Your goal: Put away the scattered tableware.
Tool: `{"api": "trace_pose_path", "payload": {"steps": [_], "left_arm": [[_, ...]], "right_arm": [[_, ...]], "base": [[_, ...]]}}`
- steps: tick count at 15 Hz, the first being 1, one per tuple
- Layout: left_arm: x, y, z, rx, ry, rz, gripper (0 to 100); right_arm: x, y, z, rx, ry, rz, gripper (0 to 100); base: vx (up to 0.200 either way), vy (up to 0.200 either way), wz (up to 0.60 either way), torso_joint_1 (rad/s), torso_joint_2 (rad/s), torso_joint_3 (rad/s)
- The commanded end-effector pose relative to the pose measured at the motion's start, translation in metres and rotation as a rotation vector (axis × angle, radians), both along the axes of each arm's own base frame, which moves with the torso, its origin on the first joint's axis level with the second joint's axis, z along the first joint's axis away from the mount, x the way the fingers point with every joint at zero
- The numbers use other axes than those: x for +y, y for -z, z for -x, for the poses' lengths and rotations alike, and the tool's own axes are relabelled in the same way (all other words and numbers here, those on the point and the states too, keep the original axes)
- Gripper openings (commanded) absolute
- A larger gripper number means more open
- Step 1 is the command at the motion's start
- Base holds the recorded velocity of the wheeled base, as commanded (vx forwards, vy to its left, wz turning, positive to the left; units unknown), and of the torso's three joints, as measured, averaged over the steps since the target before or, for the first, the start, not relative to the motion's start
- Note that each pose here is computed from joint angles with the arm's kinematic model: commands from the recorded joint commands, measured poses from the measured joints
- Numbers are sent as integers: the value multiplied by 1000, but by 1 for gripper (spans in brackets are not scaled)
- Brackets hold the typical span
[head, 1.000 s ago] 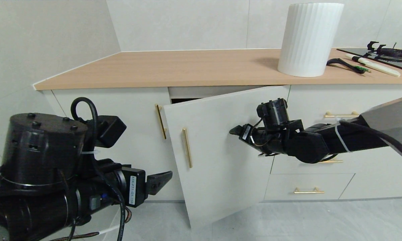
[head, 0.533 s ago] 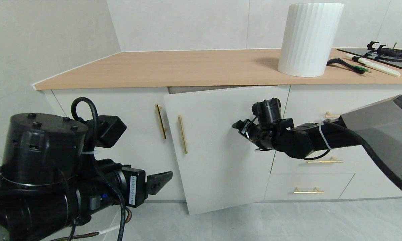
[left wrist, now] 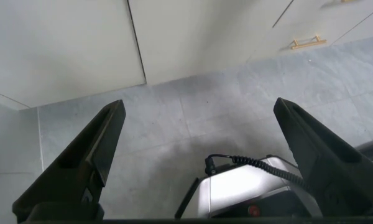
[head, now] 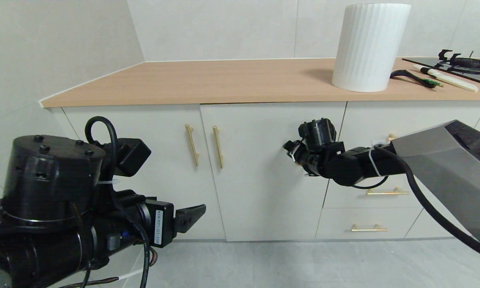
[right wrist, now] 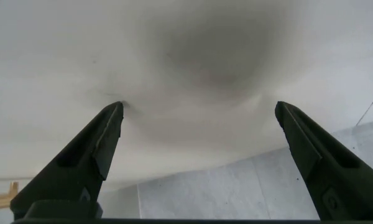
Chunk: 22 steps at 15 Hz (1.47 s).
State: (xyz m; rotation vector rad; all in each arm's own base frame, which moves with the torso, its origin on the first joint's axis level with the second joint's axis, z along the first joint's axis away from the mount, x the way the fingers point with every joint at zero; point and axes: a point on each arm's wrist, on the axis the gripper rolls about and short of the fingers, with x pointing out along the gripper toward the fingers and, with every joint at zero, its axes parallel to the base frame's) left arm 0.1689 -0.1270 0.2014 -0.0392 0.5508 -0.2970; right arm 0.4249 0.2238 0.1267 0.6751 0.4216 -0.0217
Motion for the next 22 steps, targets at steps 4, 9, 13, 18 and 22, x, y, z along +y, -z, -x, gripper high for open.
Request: {"api": "trace_pose_path", "payload": {"steps": [4,9,13,18,22], "left_arm": [[0,0,0,-1,0,1,100],[0,0,0,-1,0,1,100],[1,-2,1,-6,0,5,100],[5,-8,5,-29,-1,22,100],[24,-21,12,-87,-60,62,100]], "right_arm": [[-2,5,-5,3,17,2,100],[-6,-5,9,13,-5,0,100],[-24,-13,71,131,-306,13,100],[-45,-14,112,-111,-507,153,100],[-83,-78,172,-310,-483,224,100]], "base": [[0,0,0,0,0,0],[0,0,0,0,0,0],[0,0,0,0,0,0],[0,0,0,0,0,0],[0,0,0,0,0,0]]}}
